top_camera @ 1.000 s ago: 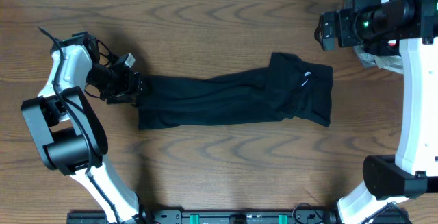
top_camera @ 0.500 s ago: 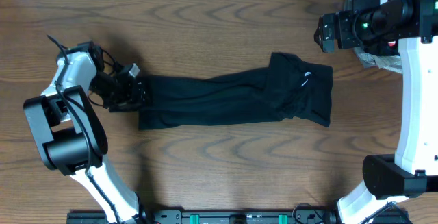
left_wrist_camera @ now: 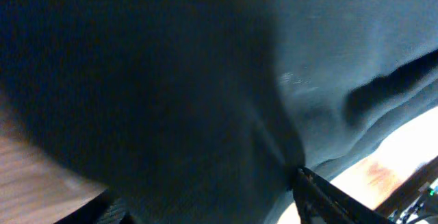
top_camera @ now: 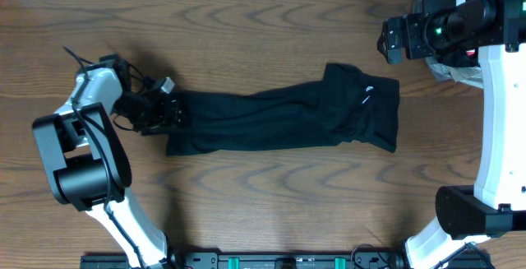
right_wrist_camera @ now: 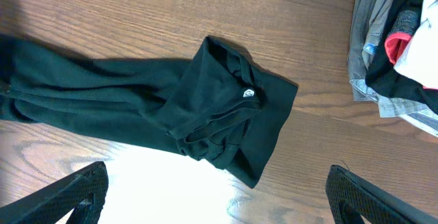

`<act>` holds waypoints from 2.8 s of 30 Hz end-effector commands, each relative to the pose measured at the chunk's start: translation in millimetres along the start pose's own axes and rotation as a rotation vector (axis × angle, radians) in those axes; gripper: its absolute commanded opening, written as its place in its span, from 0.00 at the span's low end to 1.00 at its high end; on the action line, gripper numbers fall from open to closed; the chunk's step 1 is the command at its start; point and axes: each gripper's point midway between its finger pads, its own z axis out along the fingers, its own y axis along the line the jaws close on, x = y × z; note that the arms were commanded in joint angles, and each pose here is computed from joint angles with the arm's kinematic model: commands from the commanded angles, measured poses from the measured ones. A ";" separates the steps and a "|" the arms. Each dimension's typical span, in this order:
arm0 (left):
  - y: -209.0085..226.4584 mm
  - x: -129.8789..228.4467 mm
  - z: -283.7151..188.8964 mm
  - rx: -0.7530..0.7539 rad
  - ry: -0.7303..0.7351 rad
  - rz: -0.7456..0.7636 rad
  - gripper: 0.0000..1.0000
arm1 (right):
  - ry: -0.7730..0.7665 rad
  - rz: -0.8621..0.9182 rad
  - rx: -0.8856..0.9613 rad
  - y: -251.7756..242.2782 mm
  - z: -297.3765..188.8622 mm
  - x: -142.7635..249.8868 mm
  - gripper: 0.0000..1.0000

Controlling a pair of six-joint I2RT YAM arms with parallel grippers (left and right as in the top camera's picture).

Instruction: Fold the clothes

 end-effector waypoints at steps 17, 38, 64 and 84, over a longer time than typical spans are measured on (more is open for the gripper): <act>25.0 1.0 -4.0 -0.004 -0.065 -0.178 0.06 | 0.006 -0.003 0.006 -3.6 -2.1 2.4 0.98; -4.5 1.3 -88.8 -0.222 -0.192 -0.104 0.06 | 0.009 0.041 0.005 -4.0 2.9 0.9 0.98; -109.0 2.3 12.2 -0.365 0.004 0.233 0.06 | 0.036 0.044 0.004 -3.5 3.4 7.4 0.98; -125.6 -9.0 27.6 -0.304 -0.040 0.195 0.06 | 0.033 0.044 0.004 -3.7 3.7 6.4 0.98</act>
